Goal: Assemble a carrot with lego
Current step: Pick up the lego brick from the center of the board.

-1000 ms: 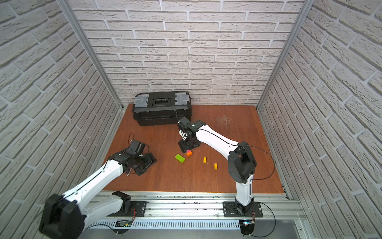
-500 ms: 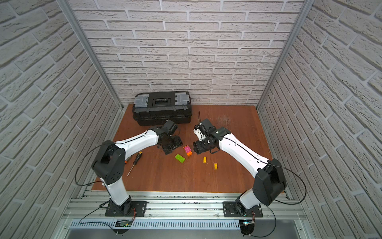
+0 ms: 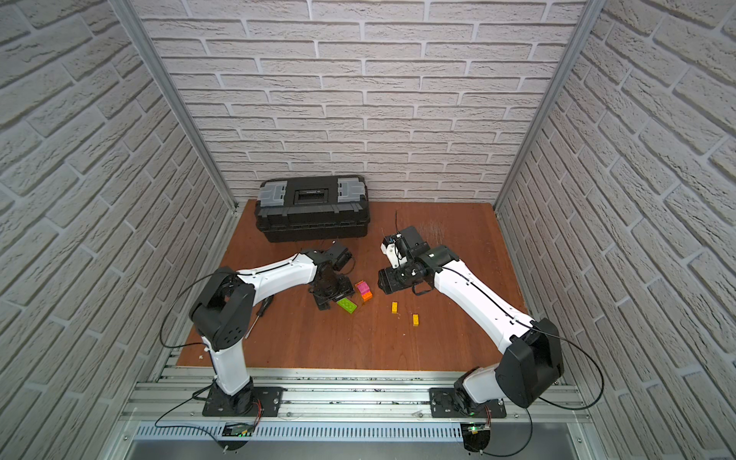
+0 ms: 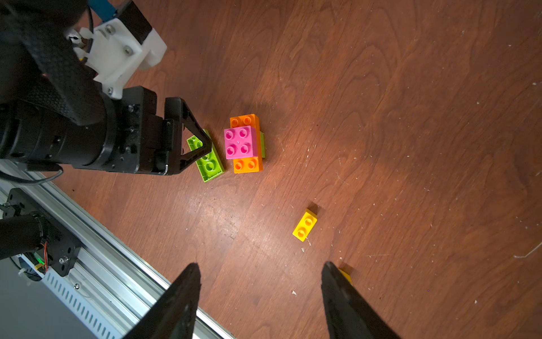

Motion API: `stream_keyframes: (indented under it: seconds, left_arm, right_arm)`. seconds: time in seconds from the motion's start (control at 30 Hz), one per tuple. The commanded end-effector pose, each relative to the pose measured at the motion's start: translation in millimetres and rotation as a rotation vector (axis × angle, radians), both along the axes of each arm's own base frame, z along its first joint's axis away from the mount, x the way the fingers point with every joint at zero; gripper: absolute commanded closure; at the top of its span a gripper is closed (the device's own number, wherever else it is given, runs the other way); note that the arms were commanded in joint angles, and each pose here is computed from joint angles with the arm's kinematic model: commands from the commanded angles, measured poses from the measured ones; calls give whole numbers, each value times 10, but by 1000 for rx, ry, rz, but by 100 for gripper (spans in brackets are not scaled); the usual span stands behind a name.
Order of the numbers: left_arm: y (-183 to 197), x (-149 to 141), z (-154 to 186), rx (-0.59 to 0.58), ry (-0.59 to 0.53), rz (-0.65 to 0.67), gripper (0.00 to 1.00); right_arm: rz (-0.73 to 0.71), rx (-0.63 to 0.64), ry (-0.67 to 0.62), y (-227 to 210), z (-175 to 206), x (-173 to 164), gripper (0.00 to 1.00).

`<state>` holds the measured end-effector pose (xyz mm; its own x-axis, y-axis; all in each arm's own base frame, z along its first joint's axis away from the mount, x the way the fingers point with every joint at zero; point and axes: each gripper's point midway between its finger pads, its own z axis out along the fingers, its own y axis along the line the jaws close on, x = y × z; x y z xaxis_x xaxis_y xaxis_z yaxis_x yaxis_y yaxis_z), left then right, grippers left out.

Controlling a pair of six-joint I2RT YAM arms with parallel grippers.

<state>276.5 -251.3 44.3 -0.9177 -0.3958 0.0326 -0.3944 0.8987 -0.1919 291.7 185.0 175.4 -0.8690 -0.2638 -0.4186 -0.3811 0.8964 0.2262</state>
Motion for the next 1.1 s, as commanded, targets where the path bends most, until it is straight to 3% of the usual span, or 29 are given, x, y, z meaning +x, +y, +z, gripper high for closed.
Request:
stream_keyframes:
  seconds: [0.0,1.07]
  left_arm:
    - [24,-62,18,22,12,2,21]
    - [-148,-44,-299,4,41,30,26]
  right_arm:
    - [13,24,-26,14,74,14,33]
    - [29,50,8,27,35,-117,39]
